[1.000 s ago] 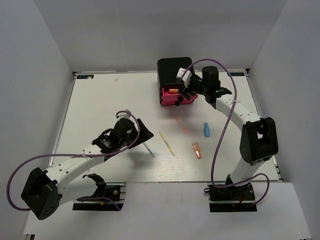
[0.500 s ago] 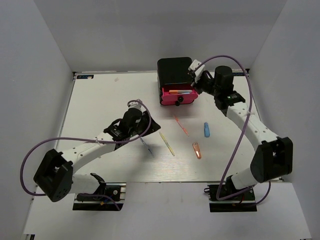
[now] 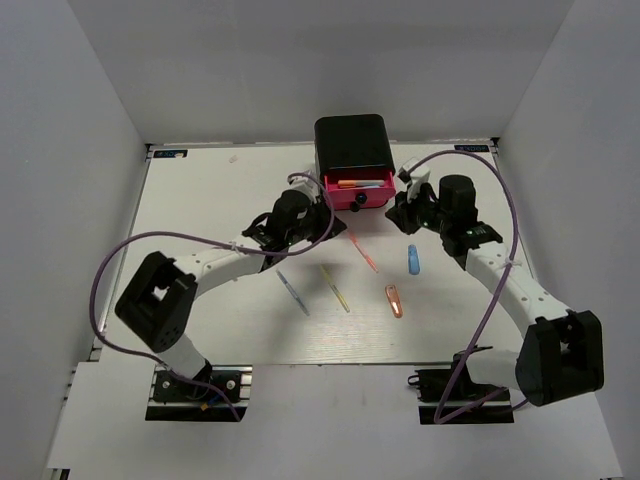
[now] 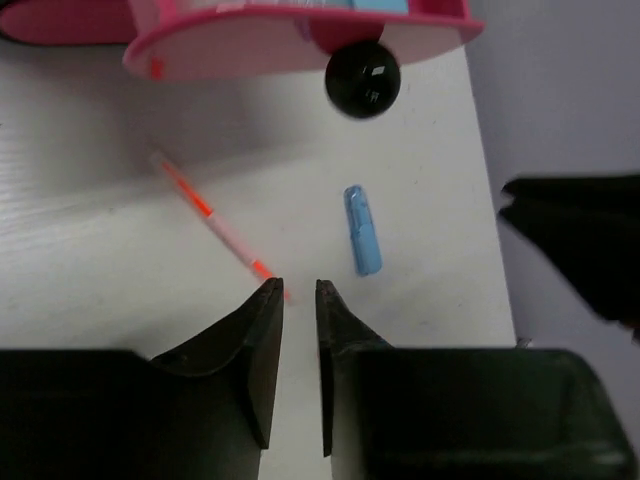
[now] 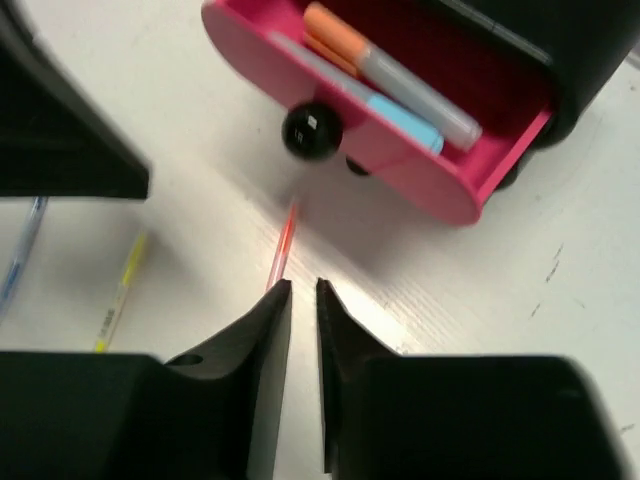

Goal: Sort the stationery into containers
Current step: Close the drawer

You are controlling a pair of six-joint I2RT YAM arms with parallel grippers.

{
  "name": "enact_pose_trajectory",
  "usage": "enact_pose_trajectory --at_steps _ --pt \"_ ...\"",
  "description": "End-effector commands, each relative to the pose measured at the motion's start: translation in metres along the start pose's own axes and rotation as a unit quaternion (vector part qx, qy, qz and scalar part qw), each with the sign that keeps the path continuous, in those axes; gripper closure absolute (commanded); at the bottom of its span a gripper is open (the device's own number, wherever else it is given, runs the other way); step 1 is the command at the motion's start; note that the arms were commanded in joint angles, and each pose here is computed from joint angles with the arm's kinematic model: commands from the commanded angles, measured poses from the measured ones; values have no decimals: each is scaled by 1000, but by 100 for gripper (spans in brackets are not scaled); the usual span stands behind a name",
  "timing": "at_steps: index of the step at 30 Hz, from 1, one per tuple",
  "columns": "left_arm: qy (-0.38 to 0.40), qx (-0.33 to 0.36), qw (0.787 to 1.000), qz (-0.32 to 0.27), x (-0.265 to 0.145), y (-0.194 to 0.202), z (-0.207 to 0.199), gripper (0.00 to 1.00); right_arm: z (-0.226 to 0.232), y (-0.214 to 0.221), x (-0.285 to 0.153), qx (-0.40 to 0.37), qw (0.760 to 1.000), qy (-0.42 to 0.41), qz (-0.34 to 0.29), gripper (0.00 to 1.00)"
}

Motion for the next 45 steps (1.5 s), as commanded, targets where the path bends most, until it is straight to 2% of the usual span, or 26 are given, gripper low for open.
enact_pose_trajectory --at_steps 1,2,3,4,6,8,20,31,41,45 --pt "55 13 998 -40 20 -26 -25 68 3 -3 -16 32 999 14 -18 76" --pt "62 7 997 -46 26 -29 -28 65 4 0 -17 36 999 15 -16 70" --pt "67 8 996 -52 31 -35 -34 56 3 3 -20 37 999 18 -16 69" --pt "60 1 997 -44 42 -31 -29 51 3 4 -21 40 999 19 -15 67" --pt "71 -5 996 -54 50 -39 -37 44 5 11 -25 51 999 18 -4 66" --pt "73 -20 995 -60 59 -41 -38 43 7 17 -27 56 998 16 1 66" --pt "62 -32 994 -83 79 -55 -42 42 3 30 -33 76 997 25 3 64" --pt "43 -29 995 -91 94 -60 -39 51 -3 39 -36 91 995 35 7 64" --pt "31 -28 991 -129 108 -82 -40 51 -7 46 -37 100 994 39 15 63" --pt "17 -31 990 -134 119 -87 -34 51 -13 41 -37 93 995 45 -1 63"
Point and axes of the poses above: each gripper's point midway between its finger pads, its own x axis out along the fingers, its own z axis along the line the jaws close on, y = z × x, the point moved 5 cm from there along -x, back along the fingers, and after that the axes turned 1 degree about -x, right-handed, at the moved point
